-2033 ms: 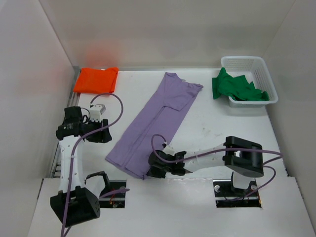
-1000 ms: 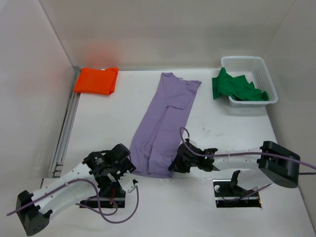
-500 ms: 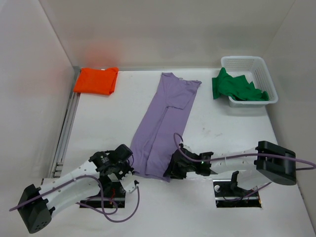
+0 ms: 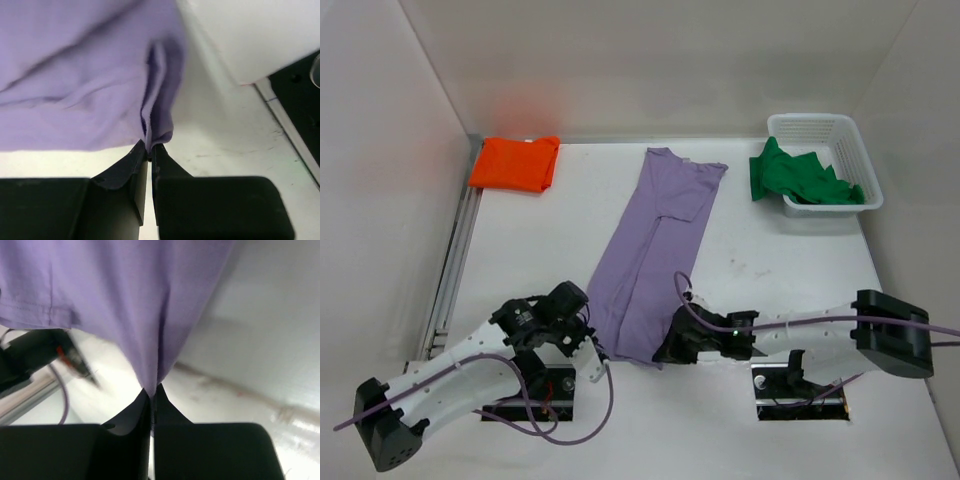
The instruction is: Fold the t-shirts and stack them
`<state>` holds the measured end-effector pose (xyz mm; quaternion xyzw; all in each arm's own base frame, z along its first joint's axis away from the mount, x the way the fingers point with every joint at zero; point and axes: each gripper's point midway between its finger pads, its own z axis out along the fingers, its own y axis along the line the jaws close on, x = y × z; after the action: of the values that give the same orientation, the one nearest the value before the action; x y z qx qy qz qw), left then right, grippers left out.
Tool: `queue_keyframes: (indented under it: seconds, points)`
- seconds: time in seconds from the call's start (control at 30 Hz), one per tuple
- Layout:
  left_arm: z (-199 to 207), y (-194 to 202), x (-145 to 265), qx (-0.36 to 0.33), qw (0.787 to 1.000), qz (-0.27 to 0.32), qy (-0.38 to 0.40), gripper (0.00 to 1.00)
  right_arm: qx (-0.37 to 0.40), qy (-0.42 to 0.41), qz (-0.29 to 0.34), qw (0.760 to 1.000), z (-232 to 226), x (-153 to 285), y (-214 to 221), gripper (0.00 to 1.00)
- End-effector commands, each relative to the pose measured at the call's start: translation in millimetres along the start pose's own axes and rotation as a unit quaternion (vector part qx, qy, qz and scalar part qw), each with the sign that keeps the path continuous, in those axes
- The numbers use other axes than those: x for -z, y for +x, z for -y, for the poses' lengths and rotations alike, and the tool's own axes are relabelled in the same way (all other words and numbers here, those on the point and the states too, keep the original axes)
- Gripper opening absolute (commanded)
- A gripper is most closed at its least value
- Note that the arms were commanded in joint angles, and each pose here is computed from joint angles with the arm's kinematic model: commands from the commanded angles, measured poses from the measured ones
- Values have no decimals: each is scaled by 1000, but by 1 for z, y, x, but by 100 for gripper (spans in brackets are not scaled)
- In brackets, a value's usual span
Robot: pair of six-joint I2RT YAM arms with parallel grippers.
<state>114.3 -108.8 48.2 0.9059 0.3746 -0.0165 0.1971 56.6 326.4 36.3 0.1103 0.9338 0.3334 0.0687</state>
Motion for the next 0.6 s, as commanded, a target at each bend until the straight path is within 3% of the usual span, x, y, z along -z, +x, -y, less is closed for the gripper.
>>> queue_keyframes:
  seconds: [0.0, 0.23, 0.57]
  points:
    - [-28, -31, 33, 64, 996, 64, -26, 0, -3, -49, 2, 999, -33, 27, 2, 2]
    - [-92, -38, 71, 159, 979, 112, -65, 0, 6, -91, 36, 995, -57, 70, -30, 6]
    - [-199, 23, 84, 312, 933, 138, -119, 0, 3, -114, 118, 986, -61, 95, -136, 6]
